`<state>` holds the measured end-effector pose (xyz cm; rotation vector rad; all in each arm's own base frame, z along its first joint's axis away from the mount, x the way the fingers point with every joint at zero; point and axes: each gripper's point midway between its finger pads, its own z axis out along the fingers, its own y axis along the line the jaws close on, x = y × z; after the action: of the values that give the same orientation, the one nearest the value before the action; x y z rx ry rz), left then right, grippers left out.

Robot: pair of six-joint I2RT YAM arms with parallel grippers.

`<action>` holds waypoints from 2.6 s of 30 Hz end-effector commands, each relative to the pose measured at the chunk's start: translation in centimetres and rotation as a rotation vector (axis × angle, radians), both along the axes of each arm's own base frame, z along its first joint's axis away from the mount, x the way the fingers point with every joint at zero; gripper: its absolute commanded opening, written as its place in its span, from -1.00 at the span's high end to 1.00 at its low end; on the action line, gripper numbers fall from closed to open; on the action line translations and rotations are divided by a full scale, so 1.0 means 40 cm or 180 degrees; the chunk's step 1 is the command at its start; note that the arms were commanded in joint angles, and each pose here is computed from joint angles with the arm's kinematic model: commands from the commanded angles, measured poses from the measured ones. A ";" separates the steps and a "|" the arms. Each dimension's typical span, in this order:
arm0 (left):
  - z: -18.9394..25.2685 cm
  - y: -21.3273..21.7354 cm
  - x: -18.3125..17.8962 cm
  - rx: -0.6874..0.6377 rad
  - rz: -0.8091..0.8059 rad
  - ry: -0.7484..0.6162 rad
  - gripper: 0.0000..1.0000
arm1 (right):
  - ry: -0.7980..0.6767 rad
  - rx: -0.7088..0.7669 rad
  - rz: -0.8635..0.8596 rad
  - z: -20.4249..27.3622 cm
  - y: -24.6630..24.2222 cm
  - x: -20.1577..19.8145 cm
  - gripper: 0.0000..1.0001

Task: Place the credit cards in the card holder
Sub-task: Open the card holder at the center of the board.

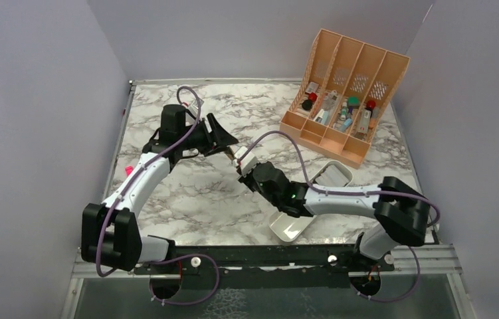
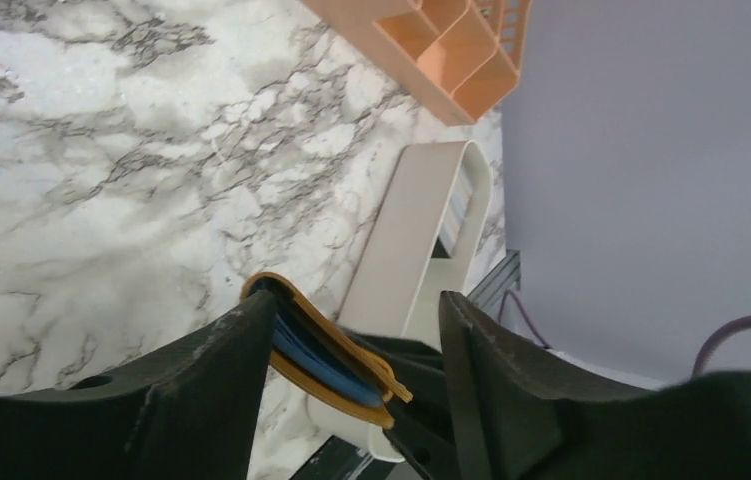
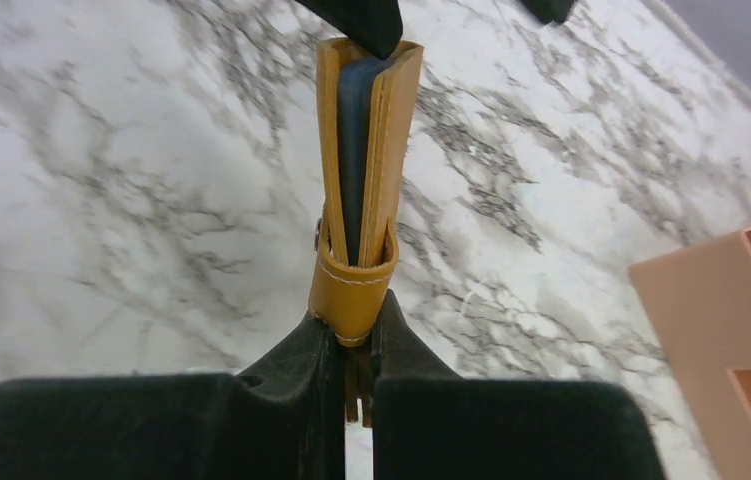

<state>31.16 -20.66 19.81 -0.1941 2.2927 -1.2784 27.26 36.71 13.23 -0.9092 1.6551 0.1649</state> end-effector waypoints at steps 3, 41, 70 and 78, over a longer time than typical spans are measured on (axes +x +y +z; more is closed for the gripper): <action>0.124 0.029 -0.006 0.0215 -0.0042 -0.0743 -0.64 | 0.1153 0.1051 0.0393 0.118 0.033 -0.124 0.98; 0.343 -0.052 -0.290 -0.1190 -0.0816 -0.1657 0.86 | 0.2290 0.2851 0.1733 0.396 -0.006 -0.229 0.69; 0.162 -0.037 -0.158 -0.0472 -0.0175 -0.1105 1.00 | 0.2151 0.1753 0.0086 0.254 0.025 -0.068 0.03; 0.229 -0.050 -0.188 -0.0746 -0.0239 -0.1189 1.00 | 0.2239 0.1634 0.0029 0.199 0.039 -0.066 0.00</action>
<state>25.20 -21.56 23.92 -0.0397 1.9921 -1.3492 24.30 38.11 22.46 -0.4687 2.0702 1.0101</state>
